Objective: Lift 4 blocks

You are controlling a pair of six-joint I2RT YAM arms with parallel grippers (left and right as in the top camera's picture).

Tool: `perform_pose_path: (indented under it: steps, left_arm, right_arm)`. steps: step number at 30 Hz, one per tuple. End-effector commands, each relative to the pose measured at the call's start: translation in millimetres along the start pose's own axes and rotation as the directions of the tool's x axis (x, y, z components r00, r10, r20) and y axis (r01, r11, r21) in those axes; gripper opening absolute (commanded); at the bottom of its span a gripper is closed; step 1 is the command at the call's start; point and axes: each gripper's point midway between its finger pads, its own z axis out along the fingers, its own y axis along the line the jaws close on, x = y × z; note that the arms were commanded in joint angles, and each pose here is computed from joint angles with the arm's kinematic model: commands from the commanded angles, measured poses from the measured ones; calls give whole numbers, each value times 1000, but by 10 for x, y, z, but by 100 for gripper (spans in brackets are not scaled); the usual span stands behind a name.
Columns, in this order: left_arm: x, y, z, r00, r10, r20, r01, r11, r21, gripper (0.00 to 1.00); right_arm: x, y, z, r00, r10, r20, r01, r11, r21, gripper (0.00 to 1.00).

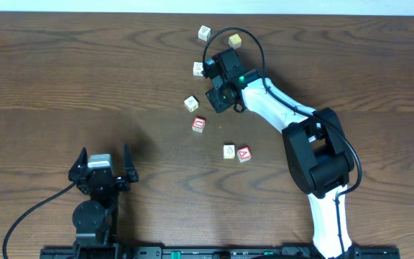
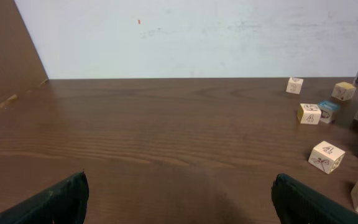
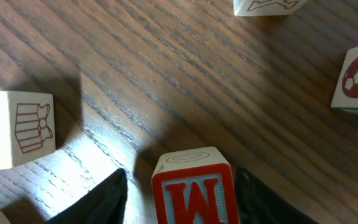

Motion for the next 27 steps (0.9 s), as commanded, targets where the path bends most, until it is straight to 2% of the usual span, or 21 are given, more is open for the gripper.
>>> perform_pose_path:
  steps: [1, 22, 27]
  left_arm:
    - [188, -2, 12, 998, 5, -56, -5, 1000, -2, 94]
    - [187, -2, 12, 998, 5, -55, -5, 1000, -2, 94]
    - [188, -2, 12, 998, 5, -56, -5, 1000, -2, 94]
  right_arm:
    - [-73, 27, -18, 1000, -12, 20, 12, 1000, -4, 50]
    - [-208, -61, -111, 999, -14, 37, 12, 999, 47, 45]
    - [-161, -57, -109, 1000, -13, 18, 12, 999, 45, 36]
